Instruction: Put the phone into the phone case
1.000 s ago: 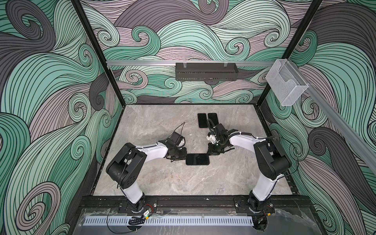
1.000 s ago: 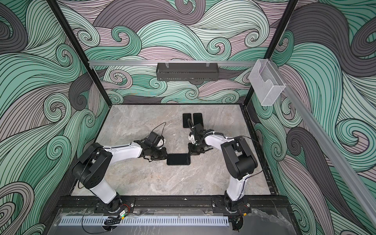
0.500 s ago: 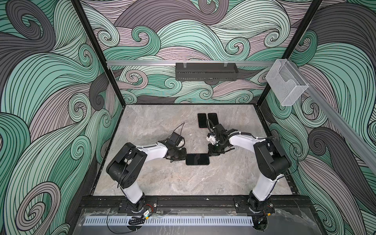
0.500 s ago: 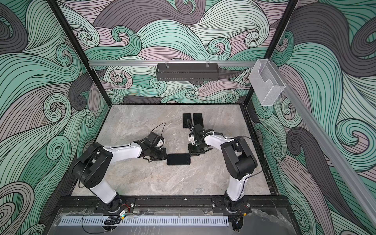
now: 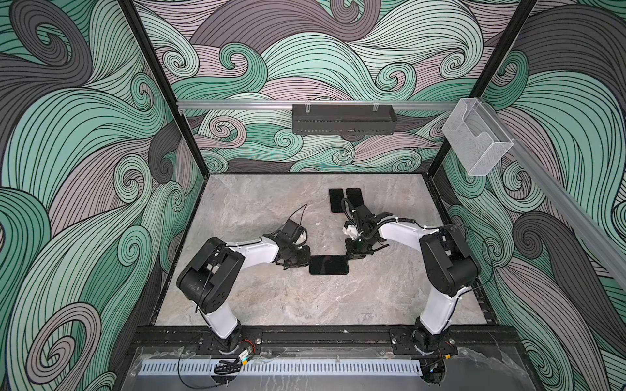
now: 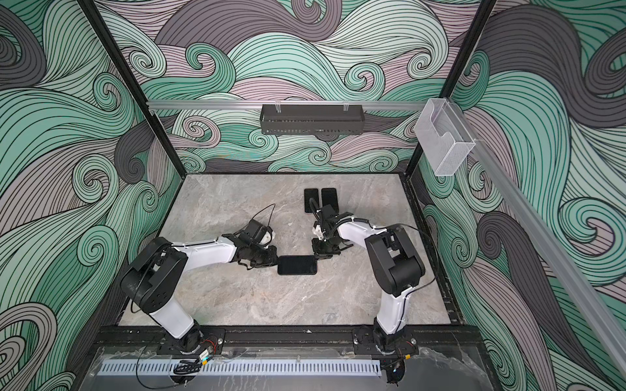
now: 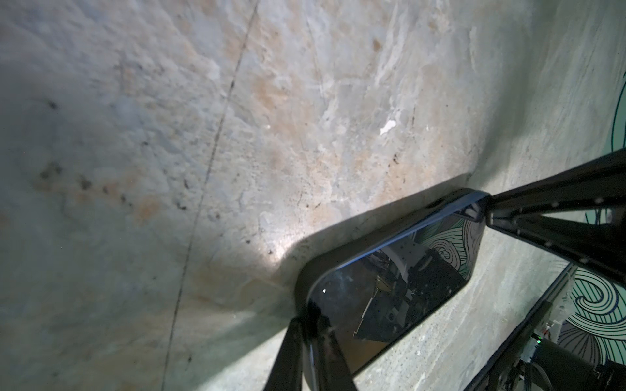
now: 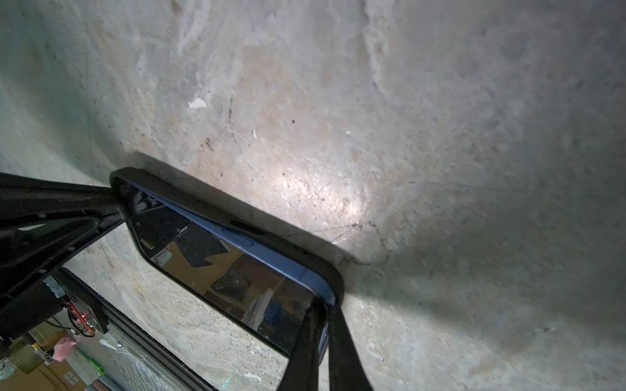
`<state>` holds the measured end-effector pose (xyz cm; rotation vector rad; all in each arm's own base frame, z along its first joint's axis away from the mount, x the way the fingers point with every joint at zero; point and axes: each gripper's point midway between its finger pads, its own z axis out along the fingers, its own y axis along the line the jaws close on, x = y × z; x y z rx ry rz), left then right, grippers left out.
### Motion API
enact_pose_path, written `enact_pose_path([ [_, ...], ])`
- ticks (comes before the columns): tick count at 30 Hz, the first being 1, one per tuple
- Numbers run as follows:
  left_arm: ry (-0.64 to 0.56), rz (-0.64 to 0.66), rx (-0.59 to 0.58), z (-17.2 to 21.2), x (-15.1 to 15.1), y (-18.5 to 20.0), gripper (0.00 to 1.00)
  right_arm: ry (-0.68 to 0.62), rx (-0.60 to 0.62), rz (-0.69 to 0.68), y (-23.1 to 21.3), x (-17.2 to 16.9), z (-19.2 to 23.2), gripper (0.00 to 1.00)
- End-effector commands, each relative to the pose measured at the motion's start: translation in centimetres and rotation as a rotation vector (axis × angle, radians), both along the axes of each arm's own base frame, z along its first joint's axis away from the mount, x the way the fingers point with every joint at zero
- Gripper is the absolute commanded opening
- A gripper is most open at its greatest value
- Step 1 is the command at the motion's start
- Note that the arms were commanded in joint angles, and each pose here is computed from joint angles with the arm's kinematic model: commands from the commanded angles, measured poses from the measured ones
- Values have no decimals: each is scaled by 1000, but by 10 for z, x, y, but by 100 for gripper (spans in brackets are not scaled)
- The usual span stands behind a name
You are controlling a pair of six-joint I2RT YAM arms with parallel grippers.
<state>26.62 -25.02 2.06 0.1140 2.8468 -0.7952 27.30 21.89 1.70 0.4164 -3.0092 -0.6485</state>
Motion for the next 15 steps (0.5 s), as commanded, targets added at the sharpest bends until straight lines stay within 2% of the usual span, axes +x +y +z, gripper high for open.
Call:
enact_pose_path([
  [1,37,-10,9,-12,-8,2,12,113,-56,65,12,-38,-59,9],
  [15,42,-11,10,-12,-10,3,12,142,-66,39,18,-46,-88,8],
])
